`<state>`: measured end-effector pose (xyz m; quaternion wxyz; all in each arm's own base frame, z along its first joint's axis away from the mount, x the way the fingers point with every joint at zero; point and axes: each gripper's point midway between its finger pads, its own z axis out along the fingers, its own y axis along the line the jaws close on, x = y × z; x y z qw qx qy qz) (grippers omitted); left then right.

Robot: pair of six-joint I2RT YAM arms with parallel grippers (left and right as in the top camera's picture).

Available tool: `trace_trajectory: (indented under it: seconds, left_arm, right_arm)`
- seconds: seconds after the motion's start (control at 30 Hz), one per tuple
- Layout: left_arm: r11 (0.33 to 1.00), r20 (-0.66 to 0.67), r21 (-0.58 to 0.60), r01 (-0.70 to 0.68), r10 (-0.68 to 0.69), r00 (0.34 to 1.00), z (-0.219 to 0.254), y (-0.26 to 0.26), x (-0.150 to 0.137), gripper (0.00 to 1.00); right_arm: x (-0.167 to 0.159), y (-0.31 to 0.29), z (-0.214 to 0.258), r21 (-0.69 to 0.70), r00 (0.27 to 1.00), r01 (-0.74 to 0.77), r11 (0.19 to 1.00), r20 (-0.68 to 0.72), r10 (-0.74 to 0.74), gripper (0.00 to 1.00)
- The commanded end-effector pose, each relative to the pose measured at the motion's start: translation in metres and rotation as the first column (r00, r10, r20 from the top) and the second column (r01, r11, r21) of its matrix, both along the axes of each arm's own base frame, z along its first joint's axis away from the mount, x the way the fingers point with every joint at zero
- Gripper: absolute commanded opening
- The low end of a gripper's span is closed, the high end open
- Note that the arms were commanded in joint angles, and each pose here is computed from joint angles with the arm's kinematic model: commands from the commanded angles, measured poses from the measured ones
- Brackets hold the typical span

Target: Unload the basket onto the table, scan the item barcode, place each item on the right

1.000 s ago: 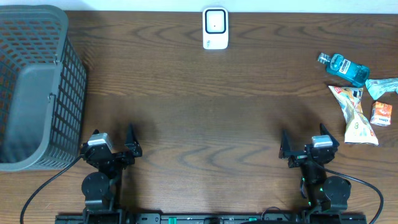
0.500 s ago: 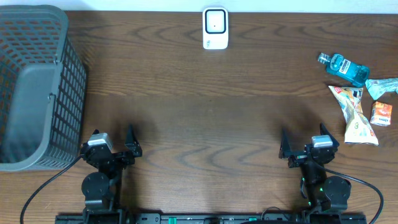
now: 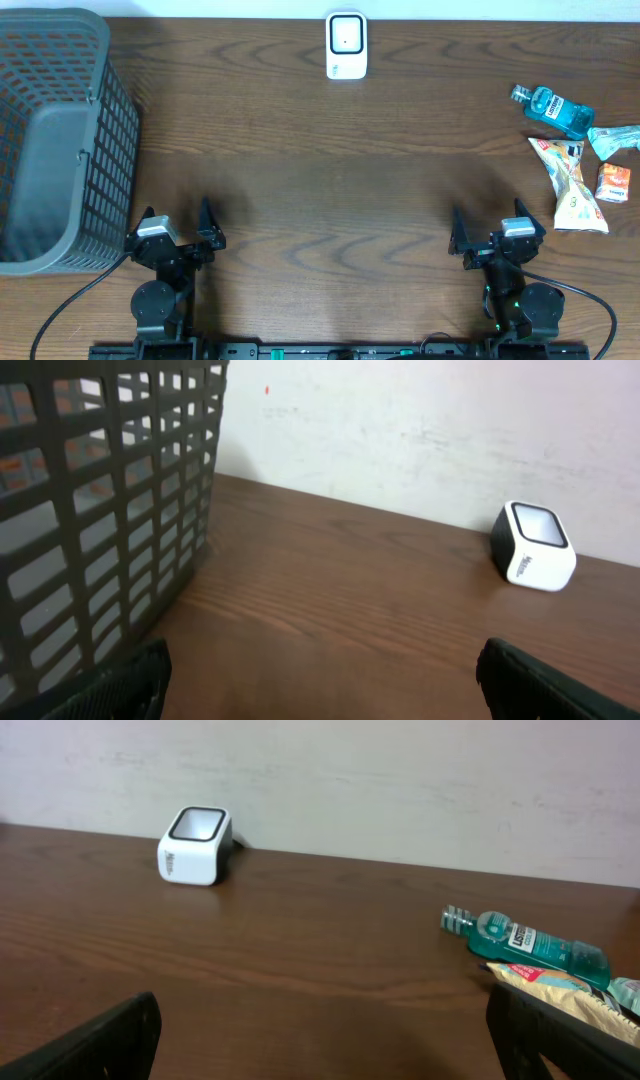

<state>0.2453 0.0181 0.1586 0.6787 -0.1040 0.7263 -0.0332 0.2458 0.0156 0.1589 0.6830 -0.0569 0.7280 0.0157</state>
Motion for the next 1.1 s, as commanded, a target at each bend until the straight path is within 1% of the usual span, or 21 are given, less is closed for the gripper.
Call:
trace_trajectory:
  seconds: [0.0, 0.07, 0.2, 1.07]
  left_arm:
    - [0.999, -0.023, 0.025, -0.021, 0.021, 1.0, -0.008, 0.004, -0.001, 0.98]
    - [1.0, -0.085, 0.025, -0.018, 0.02, 0.996, -0.023, 0.004, -0.003, 0.98]
    - [0.998, -0.088, 0.062, 0.011, -0.005, 0.996, -0.023, 0.0, -0.002, 0.98]
    - [0.998, -0.089, 0.062, 0.015, -0.01, 0.996, -0.023, -0.002, -0.002, 0.98]
  right_arm:
    - [0.0, -0.004, 0.0, -0.002, 1.0, 0.02, 1.0, 0.001, -0.02, 0.99]
    - [0.0, -0.004, 0.0, -0.002, 1.0, 0.02, 1.0, 0.0, -0.02, 0.99]
    - [0.0, -0.004, 0.0, -0.002, 1.0, 0.02, 1.0, 0.001, -0.02, 0.99]
    - [0.0, -0.004, 0.0, -0.002, 1.0, 0.02, 1.0, 0.001, -0.02, 0.99]
